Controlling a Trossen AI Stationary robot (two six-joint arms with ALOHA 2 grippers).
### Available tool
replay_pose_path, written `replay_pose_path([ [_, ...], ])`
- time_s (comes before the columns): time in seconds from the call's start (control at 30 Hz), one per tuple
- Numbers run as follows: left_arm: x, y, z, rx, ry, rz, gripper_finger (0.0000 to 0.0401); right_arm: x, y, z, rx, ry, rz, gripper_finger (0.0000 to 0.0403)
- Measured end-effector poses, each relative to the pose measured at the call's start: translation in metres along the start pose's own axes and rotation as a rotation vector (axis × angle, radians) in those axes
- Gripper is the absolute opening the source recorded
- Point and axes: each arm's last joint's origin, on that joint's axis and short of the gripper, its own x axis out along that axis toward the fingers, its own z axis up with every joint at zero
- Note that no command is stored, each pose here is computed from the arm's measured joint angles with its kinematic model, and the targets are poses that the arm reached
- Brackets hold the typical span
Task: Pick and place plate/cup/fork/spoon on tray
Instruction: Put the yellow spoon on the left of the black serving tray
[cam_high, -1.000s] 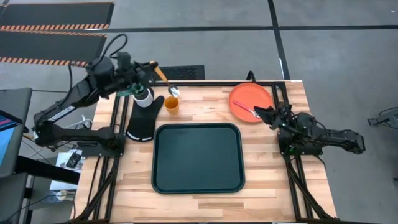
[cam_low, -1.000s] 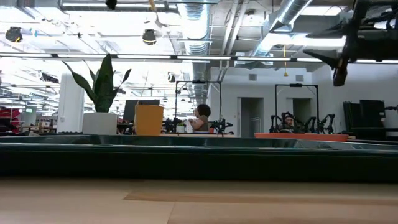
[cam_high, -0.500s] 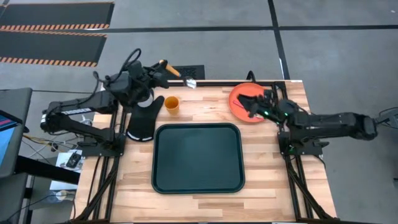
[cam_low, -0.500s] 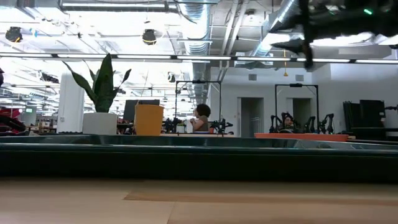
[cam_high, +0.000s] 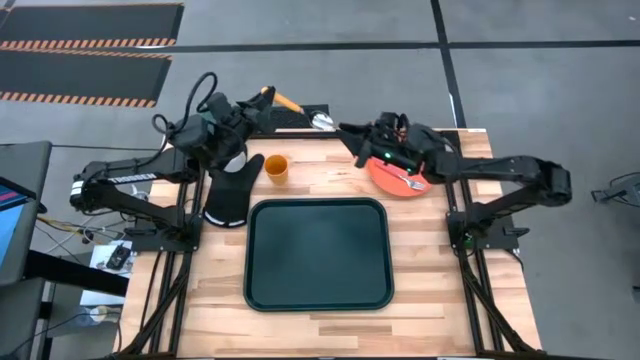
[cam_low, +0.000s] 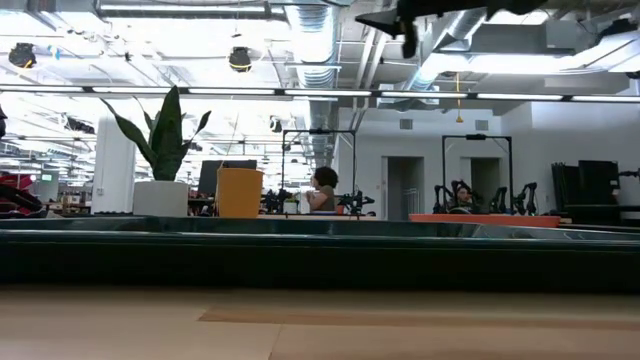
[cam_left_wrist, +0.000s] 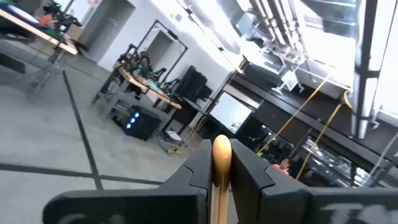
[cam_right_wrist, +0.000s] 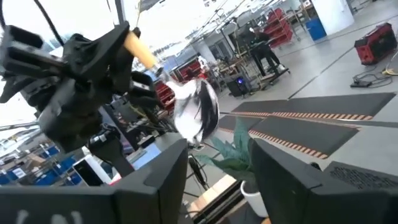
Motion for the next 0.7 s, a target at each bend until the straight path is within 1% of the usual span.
replay_pose_path([
  [0.13,-0.001,0.0,0.001,-0.015,-0.001,-0.004,0.0029,0.016,-0.001,0.006,-0.003,0.003,0.025,0.0241],
  [0.2,0.0,0.0,0.001,-0.018,0.001,-0.004,0.0033,0.022,0.0,0.01,-0.004,-0.002,0.043,0.0248],
  [0.3,0.0,-0.001,0.001,-0.021,0.009,-0.023,0.0029,0.03,0.0,0.012,-0.027,0.004,0.063,0.0248],
  [0.4,0.0,-0.001,0.001,-0.023,0.012,-0.026,0.002,0.037,0.0,0.013,-0.032,0.026,0.106,0.0236],
  [0.5,0.0,-0.001,0.001,-0.023,0.012,-0.026,0.0019,0.043,0.001,0.011,-0.035,0.041,0.128,0.0208],
  [0.57,0.0,0.0,0.001,-0.022,0.011,-0.024,0.0026,0.046,0.0,0.01,-0.038,0.046,0.126,0.0179],
  [0.63,0.0,0.0,0.001,-0.021,0.009,-0.021,0.0032,0.048,0.001,0.009,-0.037,0.045,0.132,0.0138],
  [0.7,0.001,0.001,0.001,-0.019,0.008,-0.018,0.0034,0.048,0.001,0.009,-0.034,0.049,0.131,0.0087],
])
